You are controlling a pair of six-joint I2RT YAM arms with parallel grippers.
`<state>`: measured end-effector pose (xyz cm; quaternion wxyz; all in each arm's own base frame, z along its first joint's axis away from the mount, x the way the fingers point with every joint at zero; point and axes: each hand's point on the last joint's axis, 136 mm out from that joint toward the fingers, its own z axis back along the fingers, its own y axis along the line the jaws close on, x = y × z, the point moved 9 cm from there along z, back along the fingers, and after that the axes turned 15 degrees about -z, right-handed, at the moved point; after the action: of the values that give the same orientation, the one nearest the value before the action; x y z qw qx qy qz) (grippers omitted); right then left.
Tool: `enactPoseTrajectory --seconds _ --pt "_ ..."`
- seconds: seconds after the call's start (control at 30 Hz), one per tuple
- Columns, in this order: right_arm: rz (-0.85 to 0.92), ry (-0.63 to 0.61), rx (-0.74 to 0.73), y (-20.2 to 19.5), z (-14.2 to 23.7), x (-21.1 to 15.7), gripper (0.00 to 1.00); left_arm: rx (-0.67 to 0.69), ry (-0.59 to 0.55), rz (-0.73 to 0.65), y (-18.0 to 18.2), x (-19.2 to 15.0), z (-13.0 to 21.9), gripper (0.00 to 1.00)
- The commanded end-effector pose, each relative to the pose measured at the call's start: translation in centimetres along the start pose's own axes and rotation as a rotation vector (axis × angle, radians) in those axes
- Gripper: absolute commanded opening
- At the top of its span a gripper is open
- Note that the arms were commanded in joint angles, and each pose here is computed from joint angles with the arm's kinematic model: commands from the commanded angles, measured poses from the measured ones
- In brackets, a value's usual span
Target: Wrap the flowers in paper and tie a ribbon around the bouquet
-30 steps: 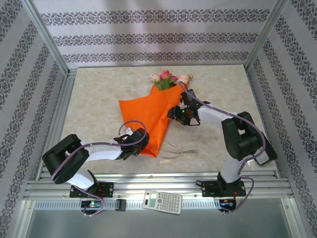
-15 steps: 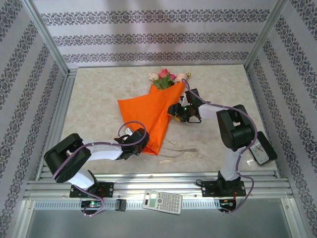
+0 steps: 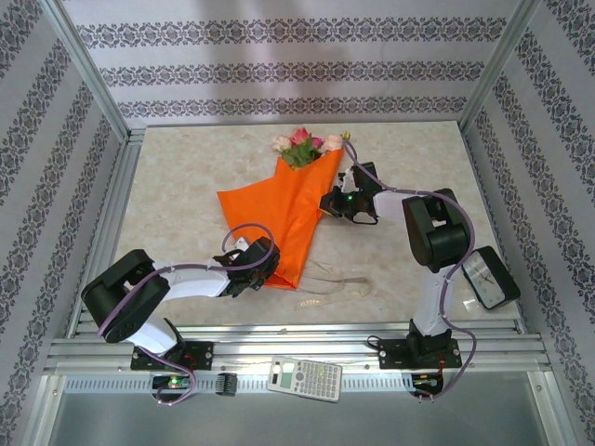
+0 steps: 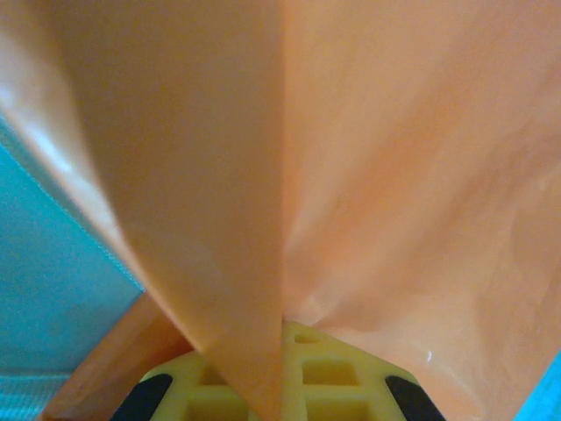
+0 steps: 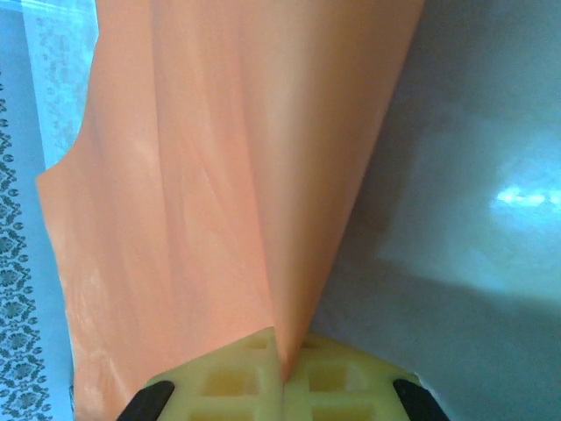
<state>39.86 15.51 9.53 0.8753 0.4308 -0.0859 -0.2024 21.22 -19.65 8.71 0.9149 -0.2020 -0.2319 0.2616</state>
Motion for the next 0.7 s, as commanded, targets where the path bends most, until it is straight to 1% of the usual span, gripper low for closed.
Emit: enactPoseTrajectory --seconds 0.0,0.1,0.2,0.23,0.37,0.4,0.47,0.57,0.63,0.67 --pt "0.085 -0.08 -0.046 1.5 1.0 2.2 0.05 0.34 0.094 -0.118 6.2 -1.0 0.1 0.0" --pt "0.102 -0.044 -0.103 1.6 0.8 2.4 0.03 0.34 0.098 -0.143 6.0 -0.9 0.1 0.0" --pt "0.114 -0.042 -0.142 1.5 0.8 2.5 0.02 0.351 0.108 -0.171 5.8 -0.8 0.1 0.0" --pt "0.117 -0.047 -0.139 1.6 0.9 2.6 0.04 0.354 0.112 -0.176 5.8 -0.9 0.1 0.0" --pt "0.095 -0.045 -0.097 1.8 1.0 3.0 0.35 0.306 0.121 -0.191 5.2 -0.9 -0.4 0.0" --pt "0.081 -0.043 -0.082 1.6 0.9 3.3 0.41 0.296 0.122 -0.196 4.9 -0.9 -0.4 0.0" --pt "0.059 -0.048 -0.054 1.5 0.8 3.9 0.45 0.297 0.13 -0.207 4.7 -0.9 -0.6 0.0" --pt "0.038 -0.047 -0.029 1.6 0.3 4.9 0.47 0.297 0.138 -0.216 4.5 -0.9 -0.7 0.0" --pt "0.023 -0.043 -0.015 1.6 -0.3 5.6 0.45 0.295 0.142 -0.219 4.5 -1.0 -0.8 0.0" --pt "0.014 -0.045 -0.015 1.6 -0.6 5.9 0.42 0.297 0.144 -0.22 4.6 -1.0 -0.8 0.0"
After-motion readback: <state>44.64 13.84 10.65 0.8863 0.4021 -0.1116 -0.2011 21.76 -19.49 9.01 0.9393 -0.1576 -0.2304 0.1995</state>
